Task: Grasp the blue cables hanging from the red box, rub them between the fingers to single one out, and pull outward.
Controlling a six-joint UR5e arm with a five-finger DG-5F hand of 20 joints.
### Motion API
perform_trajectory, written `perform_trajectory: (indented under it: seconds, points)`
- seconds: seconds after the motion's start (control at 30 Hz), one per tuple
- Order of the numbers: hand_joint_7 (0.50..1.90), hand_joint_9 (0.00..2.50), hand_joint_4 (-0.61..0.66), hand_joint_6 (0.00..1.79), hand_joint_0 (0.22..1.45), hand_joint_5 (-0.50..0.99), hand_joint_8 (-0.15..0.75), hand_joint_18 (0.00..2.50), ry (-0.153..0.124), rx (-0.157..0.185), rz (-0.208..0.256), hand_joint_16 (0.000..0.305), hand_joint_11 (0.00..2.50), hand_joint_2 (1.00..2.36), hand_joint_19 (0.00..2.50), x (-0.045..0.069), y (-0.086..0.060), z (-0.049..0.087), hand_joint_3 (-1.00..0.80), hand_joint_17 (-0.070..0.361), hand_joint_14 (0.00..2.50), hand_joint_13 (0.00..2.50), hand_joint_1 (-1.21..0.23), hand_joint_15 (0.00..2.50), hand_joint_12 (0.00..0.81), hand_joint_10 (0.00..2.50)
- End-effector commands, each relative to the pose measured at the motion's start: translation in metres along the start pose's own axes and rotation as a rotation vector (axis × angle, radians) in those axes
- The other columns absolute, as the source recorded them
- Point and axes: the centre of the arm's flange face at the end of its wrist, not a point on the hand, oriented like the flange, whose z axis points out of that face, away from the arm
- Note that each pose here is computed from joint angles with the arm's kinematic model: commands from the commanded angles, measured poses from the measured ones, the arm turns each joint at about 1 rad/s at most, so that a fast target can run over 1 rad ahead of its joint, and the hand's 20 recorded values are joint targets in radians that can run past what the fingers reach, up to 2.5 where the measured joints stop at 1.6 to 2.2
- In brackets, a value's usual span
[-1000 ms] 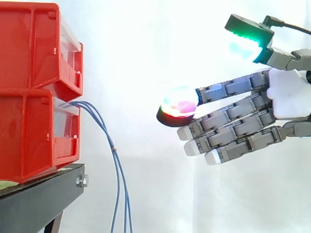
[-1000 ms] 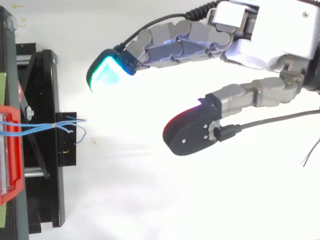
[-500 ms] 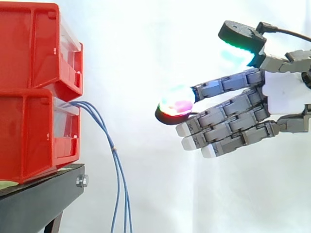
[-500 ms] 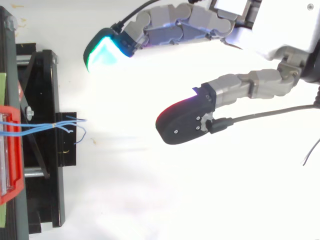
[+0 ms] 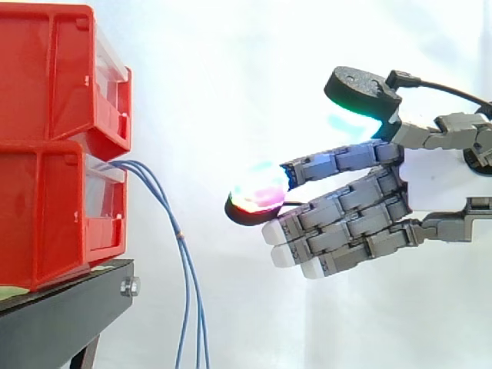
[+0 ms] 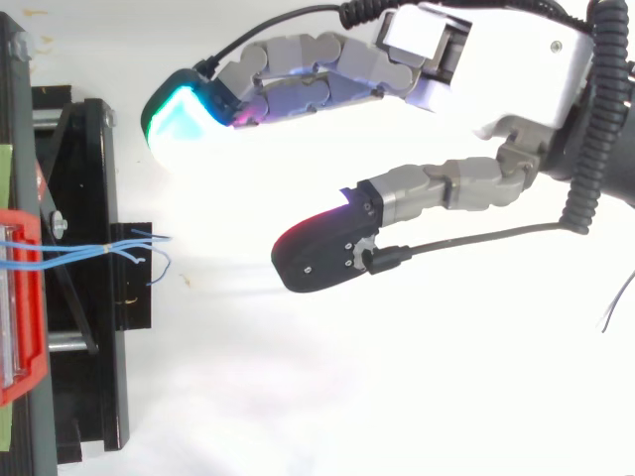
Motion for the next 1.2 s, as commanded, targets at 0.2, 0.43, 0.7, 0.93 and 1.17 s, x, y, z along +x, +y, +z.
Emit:
perform_trajectory:
  seconds: [0.2,0.43,0.7,0.93,1.17]
  points:
    - [0.67,0.62,0.28,0.5,0.53,-0.18,0.272,0.42,-0.005,0.015,-0.013,0.04,0.02,1.0,0.13,0.007,-0.017,0.003,-0.48,0.09,0.0,0.51,-0.65,0.09,0.339,0.0]
    - [0.67,0.63,0.28,0.5,0.53,-0.18,0.272,0.42,-0.016,-0.02,0.007,0.04,0.02,1.0,0.14,0.017,-0.034,0.012,-0.48,0.09,0.0,0.51,-0.65,0.09,0.338,0.0]
    - [0.67,0.63,0.28,0.5,0.53,-0.18,0.271,0.42,-0.031,-0.053,0.016,0.04,0.03,1.0,0.14,0.018,-0.034,0.017,-0.49,0.09,0.0,0.51,-0.65,0.09,0.336,0.0]
    - [0.67,0.64,0.28,0.5,0.54,-0.18,0.27,0.42,-0.045,-0.045,-0.013,0.04,0.03,1.0,0.14,0.017,-0.036,0.017,-0.48,0.09,0.0,0.5,-0.65,0.09,0.337,0.0]
    - [0.67,0.64,0.28,0.5,0.54,-0.18,0.271,0.41,-0.056,-0.04,-0.013,0.04,0.04,1.0,0.14,0.016,-0.035,0.016,-0.48,0.09,0.0,0.5,-0.65,0.09,0.337,0.0]
